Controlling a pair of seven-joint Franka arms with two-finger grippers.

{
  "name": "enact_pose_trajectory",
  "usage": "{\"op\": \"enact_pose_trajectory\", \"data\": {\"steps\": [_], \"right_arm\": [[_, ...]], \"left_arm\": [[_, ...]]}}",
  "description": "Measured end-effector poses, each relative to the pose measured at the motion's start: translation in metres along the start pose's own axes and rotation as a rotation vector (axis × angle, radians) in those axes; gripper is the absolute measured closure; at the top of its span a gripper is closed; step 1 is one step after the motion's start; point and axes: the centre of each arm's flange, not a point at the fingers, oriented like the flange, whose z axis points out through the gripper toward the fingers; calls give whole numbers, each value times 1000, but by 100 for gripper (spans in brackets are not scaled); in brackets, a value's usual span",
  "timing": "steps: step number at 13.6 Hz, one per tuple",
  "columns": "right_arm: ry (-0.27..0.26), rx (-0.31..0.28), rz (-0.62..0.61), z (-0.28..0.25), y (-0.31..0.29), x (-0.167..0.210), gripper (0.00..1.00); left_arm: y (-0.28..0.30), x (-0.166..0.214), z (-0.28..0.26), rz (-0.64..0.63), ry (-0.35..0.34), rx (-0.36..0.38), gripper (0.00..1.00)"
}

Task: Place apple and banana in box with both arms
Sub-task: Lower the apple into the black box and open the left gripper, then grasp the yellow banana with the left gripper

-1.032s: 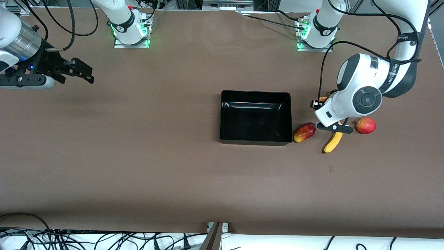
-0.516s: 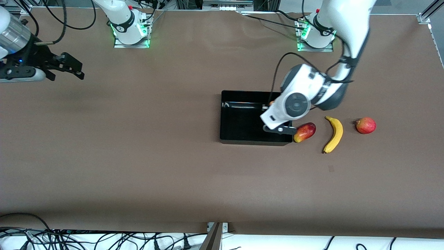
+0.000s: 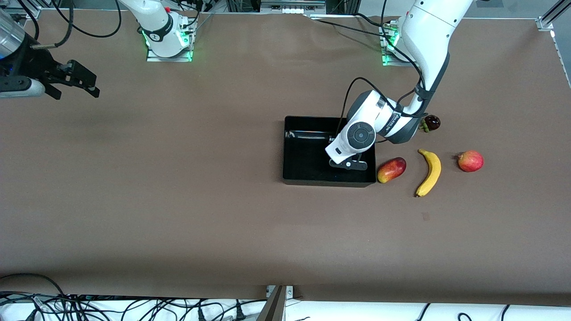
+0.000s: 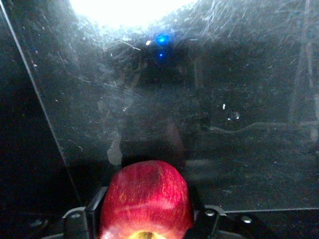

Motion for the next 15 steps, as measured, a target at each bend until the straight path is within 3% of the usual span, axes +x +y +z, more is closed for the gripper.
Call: {"op": "enact_pose_trajectory", "data": {"steps": [3,6,10,12,15], "right_arm": [[1,-23,-2,-3,2,1,0],[-10,-36,-8,13,1,12,0],[-24,-46,-16,23,2,27,0],[-27,-46,-16,21,2,29,0],[-15,-46,-19,15,0,29,0]], "left_arm": [[-1,3,-16,-3,28,-10,1],[-18,5,-70,-29,25,-3,0],[-108,9,-177,-33,-13,76,0],[-173,21,-183,46,-24,107,0],[-274,62,-127,210,-20,66,0]]}}
